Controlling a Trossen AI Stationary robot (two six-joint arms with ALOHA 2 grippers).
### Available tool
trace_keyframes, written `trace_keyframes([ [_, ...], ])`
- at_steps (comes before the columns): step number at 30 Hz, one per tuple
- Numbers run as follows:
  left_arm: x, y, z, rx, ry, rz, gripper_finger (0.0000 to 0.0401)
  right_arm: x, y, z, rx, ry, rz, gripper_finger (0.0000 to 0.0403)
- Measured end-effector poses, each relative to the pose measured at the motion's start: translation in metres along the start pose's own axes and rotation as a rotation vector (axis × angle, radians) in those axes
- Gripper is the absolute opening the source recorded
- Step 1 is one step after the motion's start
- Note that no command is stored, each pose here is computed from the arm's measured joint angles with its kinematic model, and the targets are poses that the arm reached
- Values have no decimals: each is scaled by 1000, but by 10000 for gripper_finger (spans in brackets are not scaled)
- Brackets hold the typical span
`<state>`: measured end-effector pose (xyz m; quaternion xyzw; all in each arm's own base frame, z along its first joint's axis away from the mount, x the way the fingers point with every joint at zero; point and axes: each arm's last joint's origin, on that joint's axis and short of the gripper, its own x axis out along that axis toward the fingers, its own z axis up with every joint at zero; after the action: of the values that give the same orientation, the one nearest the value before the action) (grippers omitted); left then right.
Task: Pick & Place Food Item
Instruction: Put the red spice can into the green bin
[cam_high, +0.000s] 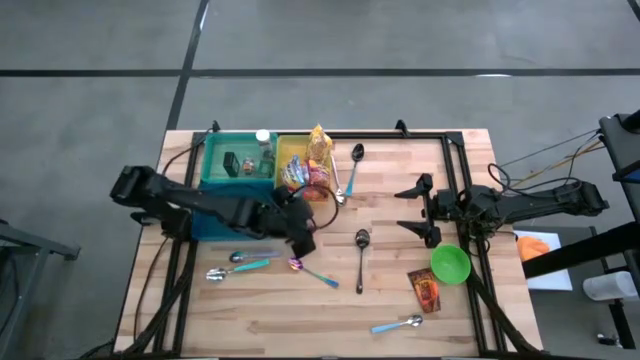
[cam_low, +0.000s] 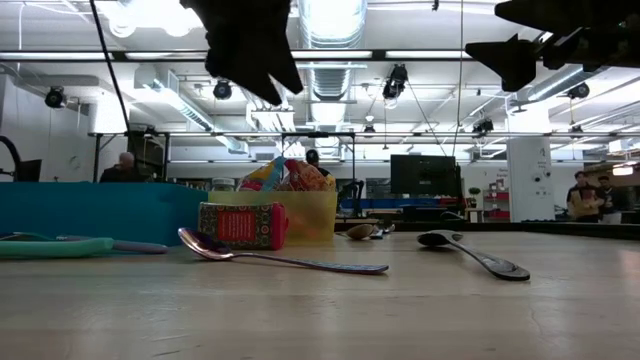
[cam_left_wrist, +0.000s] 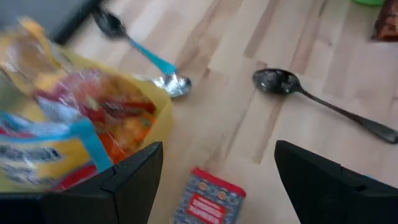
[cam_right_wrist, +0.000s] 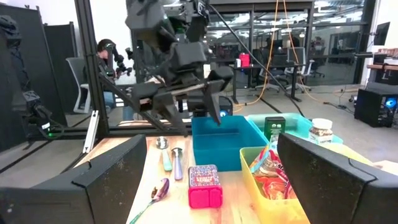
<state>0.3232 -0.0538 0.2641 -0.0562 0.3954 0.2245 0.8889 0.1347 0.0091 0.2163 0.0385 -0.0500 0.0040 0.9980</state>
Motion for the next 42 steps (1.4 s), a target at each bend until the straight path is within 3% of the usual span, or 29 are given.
trace_keyframes([
  [11, 18, 23, -1, -179, 79, -16, 315, 0, 0, -1, -1, 7, 0, 359],
  [16, 27, 32, -7, -372, 146, -32, 357, 0, 0, -1, -1, 7, 0, 359],
  [19, 29, 34, -10, -383, 173, -43, 391, 0, 0, -1, -1, 7, 0, 359],
  [22, 29, 34, -10, -378, 178, -43, 390, 0, 0, -1, 0, 7, 0, 359],
  [24, 29, 33, -10, -323, 180, -55, 381, 0, 0, -1, -1, 7, 0, 359],
  [30, 31, 25, -14, -10, 178, -99, 375, 0, 0, -1, -1, 7, 0, 359],
  [42, 66, 10, -29, 208, 266, -184, 379, 2, 0, -3, -1, 29, -2, 359],
])
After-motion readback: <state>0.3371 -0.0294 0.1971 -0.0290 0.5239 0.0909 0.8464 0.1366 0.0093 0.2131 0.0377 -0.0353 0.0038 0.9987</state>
